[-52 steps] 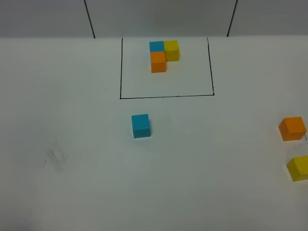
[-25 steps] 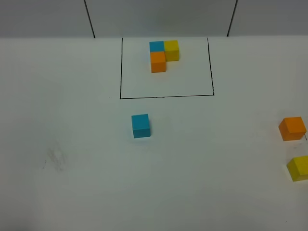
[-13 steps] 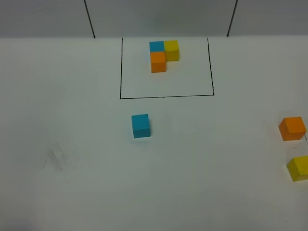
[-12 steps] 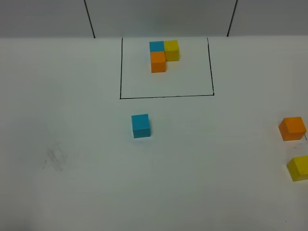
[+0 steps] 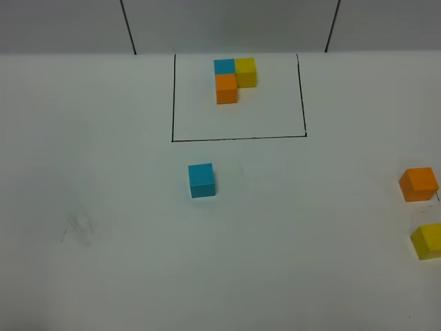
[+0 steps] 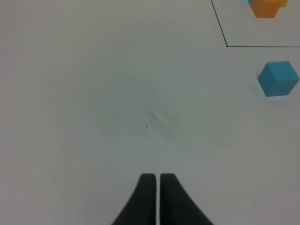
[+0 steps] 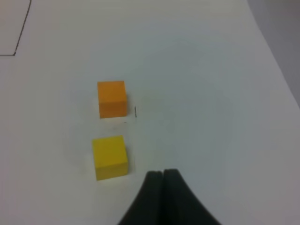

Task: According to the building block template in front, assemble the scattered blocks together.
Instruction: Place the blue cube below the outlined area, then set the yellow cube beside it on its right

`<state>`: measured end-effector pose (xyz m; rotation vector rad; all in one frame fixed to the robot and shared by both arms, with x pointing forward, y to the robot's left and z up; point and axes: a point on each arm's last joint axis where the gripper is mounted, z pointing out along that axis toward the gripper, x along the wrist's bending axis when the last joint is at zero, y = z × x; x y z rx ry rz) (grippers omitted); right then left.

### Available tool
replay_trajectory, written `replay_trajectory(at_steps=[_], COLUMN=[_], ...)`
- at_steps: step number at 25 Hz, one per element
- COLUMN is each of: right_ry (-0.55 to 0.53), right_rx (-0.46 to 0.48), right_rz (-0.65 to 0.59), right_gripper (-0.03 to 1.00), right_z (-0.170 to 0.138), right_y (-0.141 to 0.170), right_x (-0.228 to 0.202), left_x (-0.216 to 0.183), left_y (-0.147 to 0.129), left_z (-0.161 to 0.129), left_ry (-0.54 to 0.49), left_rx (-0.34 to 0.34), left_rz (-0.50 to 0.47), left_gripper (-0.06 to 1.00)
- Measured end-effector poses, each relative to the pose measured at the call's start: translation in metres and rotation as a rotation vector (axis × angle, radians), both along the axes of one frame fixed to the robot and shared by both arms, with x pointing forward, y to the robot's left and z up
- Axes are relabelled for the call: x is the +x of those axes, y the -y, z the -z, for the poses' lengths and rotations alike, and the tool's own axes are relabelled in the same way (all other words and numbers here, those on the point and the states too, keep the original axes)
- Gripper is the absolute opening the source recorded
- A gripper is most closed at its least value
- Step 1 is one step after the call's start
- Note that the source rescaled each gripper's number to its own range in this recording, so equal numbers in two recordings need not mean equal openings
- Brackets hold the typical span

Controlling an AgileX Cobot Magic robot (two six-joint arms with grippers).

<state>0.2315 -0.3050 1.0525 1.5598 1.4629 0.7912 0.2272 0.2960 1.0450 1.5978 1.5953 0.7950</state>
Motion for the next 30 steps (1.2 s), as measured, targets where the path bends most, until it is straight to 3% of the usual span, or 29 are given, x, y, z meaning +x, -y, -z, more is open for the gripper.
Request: replay_trajectory(at_steps=[19,23,28,30], right_ry=[0.0,0.0,-0.002,-0.006], right_rx=[0.002,0.005,0.013,0.017], right_rz=[-0.002,-0.005,-0.013,-0.014], right_gripper=[0.02,0.21,0.74,0.91], right_z=[0.0,0.0,0.0003,-0.001], right_y=[-0.0002,-0.0006,-0.0016,-0.0019], right_x=[0.0,0.0001,0.0001,-0.0015], left_x=[0.0,0.0,0.0,0.0], left_y=[0.0,0.0,0.0,0.0], left_z=[0.0,0.0,0.0,0.0], left_ry=[0.0,0.0,0.0,0.0], left_rx=[0.003,0.003,0.003,0.003], left_rz=[0.002,0.002,0.002,0.002], left_gripper=[0.0,0.0,0.0,0.0])
